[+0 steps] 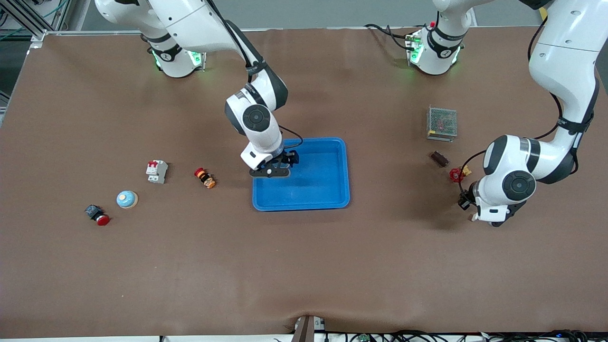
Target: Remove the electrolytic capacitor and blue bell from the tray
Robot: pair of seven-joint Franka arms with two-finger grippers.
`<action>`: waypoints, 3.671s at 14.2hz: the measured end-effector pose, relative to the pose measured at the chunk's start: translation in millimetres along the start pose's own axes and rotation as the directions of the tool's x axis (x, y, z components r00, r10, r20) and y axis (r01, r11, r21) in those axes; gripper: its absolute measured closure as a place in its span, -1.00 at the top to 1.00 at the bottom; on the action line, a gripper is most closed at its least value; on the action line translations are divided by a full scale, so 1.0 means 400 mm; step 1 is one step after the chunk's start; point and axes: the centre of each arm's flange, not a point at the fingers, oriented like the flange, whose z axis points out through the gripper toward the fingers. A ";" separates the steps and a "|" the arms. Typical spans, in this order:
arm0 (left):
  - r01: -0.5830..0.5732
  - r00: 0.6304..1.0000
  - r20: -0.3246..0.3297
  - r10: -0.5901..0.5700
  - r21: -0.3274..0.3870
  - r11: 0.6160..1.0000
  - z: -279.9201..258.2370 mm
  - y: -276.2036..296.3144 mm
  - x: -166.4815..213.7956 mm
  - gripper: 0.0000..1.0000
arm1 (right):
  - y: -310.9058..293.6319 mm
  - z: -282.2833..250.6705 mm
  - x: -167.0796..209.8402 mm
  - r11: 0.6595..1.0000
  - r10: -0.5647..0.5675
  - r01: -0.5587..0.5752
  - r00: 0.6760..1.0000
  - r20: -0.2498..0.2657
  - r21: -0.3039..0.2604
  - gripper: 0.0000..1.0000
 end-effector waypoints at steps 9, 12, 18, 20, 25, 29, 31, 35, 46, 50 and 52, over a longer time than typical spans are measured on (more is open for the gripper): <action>-0.048 0.996 -0.073 0.044 -0.042 0.998 -0.146 0.018 -0.001 1.00 | -0.019 0.061 -0.040 0.999 -0.029 0.030 0.999 0.022 -0.025 1.00; -0.113 0.989 -0.100 0.110 -0.026 0.993 -0.235 0.015 -0.023 1.00 | -0.019 0.062 -0.040 0.999 -0.030 0.030 0.999 0.021 -0.026 1.00; -0.242 0.960 -0.153 0.235 -0.027 0.970 -0.439 -0.033 -0.047 1.00 | -0.017 0.048 -0.033 0.999 -0.027 0.027 1.000 0.015 -0.024 0.35; -0.255 0.960 -0.131 0.249 -0.032 0.966 -0.511 -0.055 -0.045 1.00 | -0.017 0.047 -0.032 0.999 -0.027 0.027 1.000 0.015 -0.024 0.34; -0.326 0.941 -0.104 0.321 -0.029 0.945 -0.655 -0.060 -0.066 1.00 | -0.015 0.037 -0.027 0.999 -0.028 0.028 0.999 0.016 -0.026 0.32; -0.380 0.918 -0.137 0.371 -0.044 0.924 -0.750 -0.088 -0.101 1.00 | 0.040 -0.044 0.032 0.994 -0.090 0.094 0.994 0.068 -0.053 0.32; -0.390 0.917 -0.122 0.380 -0.065 0.919 -0.807 -0.125 -0.132 1.00 | 0.110 -0.114 0.087 0.983 -0.169 0.175 0.980 0.103 -0.047 0.32; -0.434 0.897 -0.133 0.421 -0.094 0.896 -0.917 -0.233 -0.164 1.00 | 0.280 -0.225 0.185 0.940 -0.335 0.341 0.933 0.131 -0.026 0.32; -0.606 0.789 -0.165 0.591 -0.053 0.794 -1.029 -0.391 -0.204 1.00 | 0.779 -0.268 0.381 0.707 -0.698 0.704 0.710 0.094 -0.067 0.32; -0.619 0.780 -0.148 0.607 -0.049 0.784 -1.027 -0.386 -0.217 1.00 | 0.833 -0.186 0.382 0.679 -0.725 0.729 0.685 0.073 -0.088 0.32; -0.624 0.777 -0.147 0.612 -0.051 0.780 -1.028 -0.381 -0.222 1.00 | 0.834 -0.132 0.370 0.674 -0.730 0.734 0.679 0.072 -0.091 0.32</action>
